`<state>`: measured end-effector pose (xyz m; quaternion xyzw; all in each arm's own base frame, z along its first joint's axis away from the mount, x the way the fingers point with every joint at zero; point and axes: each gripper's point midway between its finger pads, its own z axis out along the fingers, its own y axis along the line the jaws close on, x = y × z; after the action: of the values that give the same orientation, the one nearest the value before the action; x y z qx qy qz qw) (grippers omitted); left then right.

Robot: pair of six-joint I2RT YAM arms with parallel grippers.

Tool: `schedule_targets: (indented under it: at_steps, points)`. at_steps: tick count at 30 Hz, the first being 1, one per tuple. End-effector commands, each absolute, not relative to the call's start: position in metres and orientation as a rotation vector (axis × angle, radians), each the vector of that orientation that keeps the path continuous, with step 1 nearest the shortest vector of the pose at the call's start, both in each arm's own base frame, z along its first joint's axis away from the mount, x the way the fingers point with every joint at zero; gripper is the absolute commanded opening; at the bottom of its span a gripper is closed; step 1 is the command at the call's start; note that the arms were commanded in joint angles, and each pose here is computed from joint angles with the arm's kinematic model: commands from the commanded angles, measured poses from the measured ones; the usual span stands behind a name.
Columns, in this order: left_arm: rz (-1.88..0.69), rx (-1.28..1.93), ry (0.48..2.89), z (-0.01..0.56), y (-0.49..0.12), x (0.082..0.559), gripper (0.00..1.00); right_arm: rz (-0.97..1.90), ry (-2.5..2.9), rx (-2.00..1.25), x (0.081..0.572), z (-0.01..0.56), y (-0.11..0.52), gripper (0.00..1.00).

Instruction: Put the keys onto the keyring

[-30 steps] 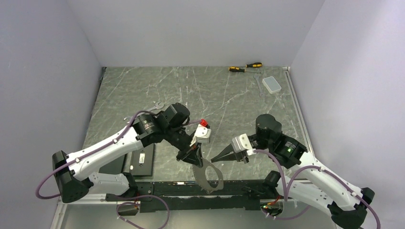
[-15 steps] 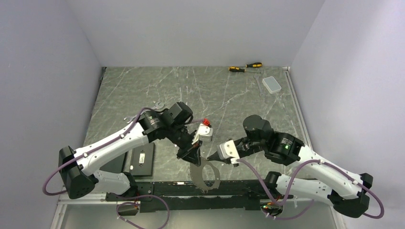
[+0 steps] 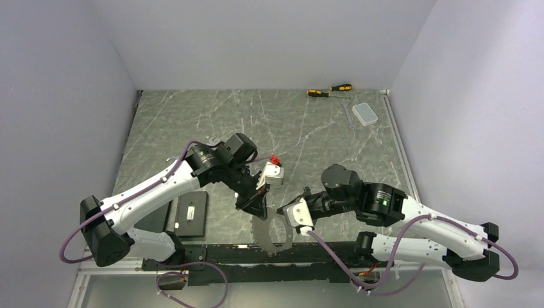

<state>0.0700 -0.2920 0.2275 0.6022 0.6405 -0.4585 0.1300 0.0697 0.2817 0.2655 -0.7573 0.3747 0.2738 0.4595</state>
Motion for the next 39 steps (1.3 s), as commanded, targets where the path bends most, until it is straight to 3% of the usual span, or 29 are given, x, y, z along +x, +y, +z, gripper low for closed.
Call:
schedule_targets:
  at_steps: [1, 7, 10, 15, 23, 26, 39]
  points:
    - [-1.393, 1.751, 1.766, 0.249, -0.296, 0.065, 0.0, 0.61, 0.835, -1.755, 0.078, 0.29, 0.282, 0.0]
    - [-1.369, 1.738, 1.776, 0.244, -0.295, 0.067, 0.0, 0.639, 0.801, -1.711, 0.075, 0.298, 0.285, 0.0]
    - [-1.34, 1.724, 1.776, 0.242, -0.295, 0.071, 0.0, 0.672, 0.819, -1.702, 0.073, 0.296, 0.288, 0.29]
    - [-1.256, 1.715, 1.751, 0.244, -0.291, 0.077, 0.0, 0.7, 0.84, -1.55, 0.075, 0.307, 0.281, 0.47]
    - [-1.065, 1.709, 1.724, 0.237, -0.281, 0.094, 0.0, 0.738, 1.059, -1.069, 0.108, 0.341, 0.254, 0.56]
    - [-1.039, 1.72, 1.696, 0.235, -0.283, 0.1, 0.0, 0.859, 1.122, -1.025, 0.099, 0.338, 0.257, 0.63]
    - [-0.915, 1.653, 1.541, 0.246, -0.288, 0.12, 0.0, 1.02, 1.391, -0.966, 0.104, 0.306, 0.296, 0.69]
